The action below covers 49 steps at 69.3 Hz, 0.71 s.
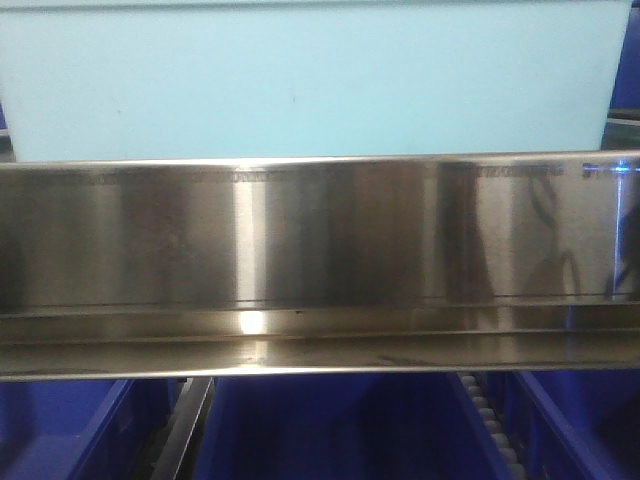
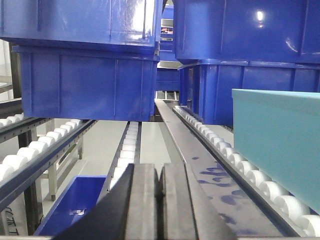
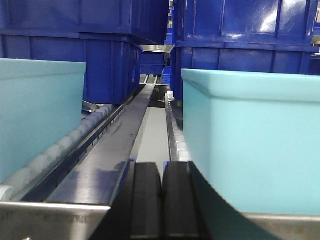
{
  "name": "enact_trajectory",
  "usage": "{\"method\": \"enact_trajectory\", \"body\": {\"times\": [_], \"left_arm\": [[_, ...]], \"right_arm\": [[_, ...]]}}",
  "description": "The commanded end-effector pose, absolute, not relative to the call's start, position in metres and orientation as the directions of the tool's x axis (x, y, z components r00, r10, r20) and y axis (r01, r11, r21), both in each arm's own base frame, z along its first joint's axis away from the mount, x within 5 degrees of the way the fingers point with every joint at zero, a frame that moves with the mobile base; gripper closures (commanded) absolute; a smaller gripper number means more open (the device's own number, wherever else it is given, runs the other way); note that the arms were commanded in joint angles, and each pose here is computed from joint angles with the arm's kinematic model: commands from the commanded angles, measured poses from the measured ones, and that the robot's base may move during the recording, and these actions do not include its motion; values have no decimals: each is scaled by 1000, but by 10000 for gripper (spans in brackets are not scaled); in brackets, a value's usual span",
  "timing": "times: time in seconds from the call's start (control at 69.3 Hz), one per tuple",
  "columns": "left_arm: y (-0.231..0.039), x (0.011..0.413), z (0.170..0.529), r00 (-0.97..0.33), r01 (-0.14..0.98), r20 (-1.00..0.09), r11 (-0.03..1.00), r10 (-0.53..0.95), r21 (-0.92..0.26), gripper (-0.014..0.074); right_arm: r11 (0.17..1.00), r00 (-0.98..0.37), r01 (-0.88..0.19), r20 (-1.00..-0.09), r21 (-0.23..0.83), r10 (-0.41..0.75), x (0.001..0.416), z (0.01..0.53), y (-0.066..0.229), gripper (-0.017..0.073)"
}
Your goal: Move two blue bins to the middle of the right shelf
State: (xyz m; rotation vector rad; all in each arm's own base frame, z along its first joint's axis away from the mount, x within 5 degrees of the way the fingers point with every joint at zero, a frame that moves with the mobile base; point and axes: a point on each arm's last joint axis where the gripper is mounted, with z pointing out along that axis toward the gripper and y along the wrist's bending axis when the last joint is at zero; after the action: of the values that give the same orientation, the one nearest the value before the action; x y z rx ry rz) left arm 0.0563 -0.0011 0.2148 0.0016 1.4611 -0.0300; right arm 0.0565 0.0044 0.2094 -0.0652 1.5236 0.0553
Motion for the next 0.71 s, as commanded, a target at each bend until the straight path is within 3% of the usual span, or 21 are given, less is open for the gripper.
{"method": "enact_trajectory", "body": {"times": [0.0,0.693], "left_arm": [[-1,56,217,129,28,-991,999,-24,-20,704],[-1,56,217,129,28,-991,999,-24,-20,704]], "right_arm": [[997,72,-74,-997,-2,4,56,212,4,722],[997,72,-74,-997,-2,4,56,212,4,722]]}}
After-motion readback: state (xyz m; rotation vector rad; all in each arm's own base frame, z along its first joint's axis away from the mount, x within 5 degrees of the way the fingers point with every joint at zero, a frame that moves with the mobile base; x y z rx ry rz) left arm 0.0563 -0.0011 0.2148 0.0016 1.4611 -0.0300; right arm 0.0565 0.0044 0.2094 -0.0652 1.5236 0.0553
